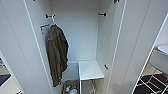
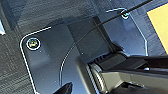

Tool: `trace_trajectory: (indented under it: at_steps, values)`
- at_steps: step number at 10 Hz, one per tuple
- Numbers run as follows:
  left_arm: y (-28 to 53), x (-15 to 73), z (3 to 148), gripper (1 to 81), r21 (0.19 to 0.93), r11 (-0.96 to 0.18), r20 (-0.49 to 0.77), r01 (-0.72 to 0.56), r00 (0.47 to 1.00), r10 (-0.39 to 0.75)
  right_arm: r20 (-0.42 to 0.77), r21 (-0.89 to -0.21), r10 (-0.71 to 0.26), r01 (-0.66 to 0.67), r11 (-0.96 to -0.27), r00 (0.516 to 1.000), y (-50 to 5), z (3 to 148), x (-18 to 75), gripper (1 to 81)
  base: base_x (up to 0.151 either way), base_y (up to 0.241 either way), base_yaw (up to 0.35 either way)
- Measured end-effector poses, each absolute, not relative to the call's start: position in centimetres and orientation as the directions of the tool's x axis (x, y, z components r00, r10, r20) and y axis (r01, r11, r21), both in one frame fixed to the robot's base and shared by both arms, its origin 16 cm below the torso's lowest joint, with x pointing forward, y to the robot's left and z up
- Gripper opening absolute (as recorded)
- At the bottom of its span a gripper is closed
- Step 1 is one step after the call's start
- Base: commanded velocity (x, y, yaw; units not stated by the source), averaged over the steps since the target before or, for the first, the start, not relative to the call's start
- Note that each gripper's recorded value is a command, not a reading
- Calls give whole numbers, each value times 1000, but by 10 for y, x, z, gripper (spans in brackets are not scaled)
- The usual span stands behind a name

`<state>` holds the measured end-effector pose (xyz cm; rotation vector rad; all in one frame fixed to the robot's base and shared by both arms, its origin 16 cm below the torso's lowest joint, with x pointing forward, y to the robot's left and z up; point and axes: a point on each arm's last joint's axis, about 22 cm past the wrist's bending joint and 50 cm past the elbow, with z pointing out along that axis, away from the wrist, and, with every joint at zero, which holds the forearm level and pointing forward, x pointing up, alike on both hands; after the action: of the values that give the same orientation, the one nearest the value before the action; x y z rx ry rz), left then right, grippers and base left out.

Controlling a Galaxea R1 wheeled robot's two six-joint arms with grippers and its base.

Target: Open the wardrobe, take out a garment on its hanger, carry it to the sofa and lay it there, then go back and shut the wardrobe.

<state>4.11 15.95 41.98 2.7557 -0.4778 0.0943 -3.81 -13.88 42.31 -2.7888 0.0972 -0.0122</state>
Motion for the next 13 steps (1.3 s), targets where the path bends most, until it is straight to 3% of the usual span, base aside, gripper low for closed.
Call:
trace_trajectory:
  at_steps: [4,9,13]
  values:
    - [165,33,419,811,319,-890,108,-325,946,-306,-12,-344,-69,-68,-937,998,-139,423,-44,811,0,0,0]
    - [199,-22,415,811,272,-959,-38,-76,995,-90,-7,-342,-64,-63,-938,998,-140,423,-34,811,0,0,0]
    - [197,-21,413,811,237,-939,-22,-250,965,-263,2,-349,-42,-39,-936,999,-137,424,-31,811,0,0,0]
